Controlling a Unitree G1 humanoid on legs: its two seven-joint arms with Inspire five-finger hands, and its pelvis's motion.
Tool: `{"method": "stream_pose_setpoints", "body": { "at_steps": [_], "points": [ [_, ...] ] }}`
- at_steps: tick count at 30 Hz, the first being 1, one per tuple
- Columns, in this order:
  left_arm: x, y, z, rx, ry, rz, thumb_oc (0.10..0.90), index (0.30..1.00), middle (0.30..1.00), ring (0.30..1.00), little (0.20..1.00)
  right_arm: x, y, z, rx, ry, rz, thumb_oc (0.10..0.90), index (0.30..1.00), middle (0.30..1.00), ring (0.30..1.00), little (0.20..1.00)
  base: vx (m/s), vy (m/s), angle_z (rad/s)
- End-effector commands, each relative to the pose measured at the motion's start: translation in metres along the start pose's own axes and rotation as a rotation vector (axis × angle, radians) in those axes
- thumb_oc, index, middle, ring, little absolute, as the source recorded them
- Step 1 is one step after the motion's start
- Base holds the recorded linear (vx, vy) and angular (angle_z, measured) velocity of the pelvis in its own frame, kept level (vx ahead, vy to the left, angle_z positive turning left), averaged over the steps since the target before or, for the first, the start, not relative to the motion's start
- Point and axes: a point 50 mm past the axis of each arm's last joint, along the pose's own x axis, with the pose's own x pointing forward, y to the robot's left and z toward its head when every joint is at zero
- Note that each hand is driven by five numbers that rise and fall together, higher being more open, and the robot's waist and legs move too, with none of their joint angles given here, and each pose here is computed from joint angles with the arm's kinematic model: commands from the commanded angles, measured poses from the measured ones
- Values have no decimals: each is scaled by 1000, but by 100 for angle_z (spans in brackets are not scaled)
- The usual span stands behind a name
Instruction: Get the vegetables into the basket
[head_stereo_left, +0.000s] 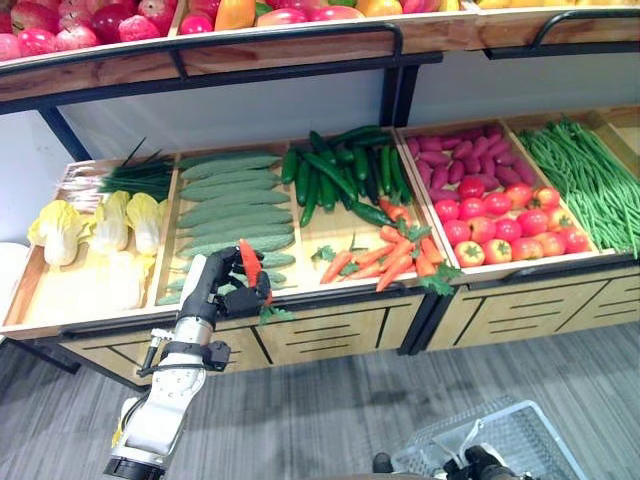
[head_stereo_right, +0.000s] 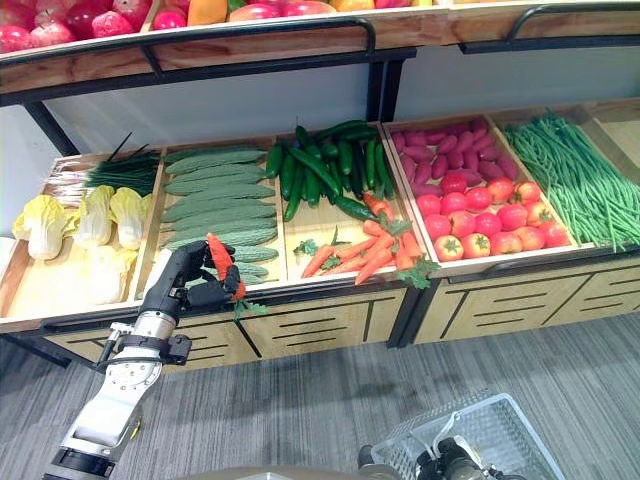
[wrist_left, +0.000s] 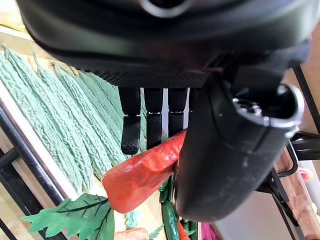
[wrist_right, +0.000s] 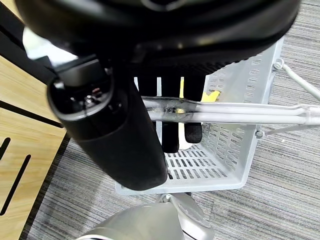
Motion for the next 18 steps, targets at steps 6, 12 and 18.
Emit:
{"method": "stream_pose_setpoints", "body": {
  "at_steps": [6,12,18],
  "points": [
    [20,32,74,-3,-350,96,400,300,300,300,300,2,-3,31,25,-84,-24,400,300,300,300,300,-124,90,-8],
    [28,26,84,-7,-386,71,400,300,300,300,300,1,-4,43,63,-135,-38,400,300,300,300,300,-96,179,-44],
    [36,18,91,-14,-406,51,400,300,300,300,300,-1,0,51,54,-172,-29,400,300,300,300,300,-62,160,-73]
  ]
}}
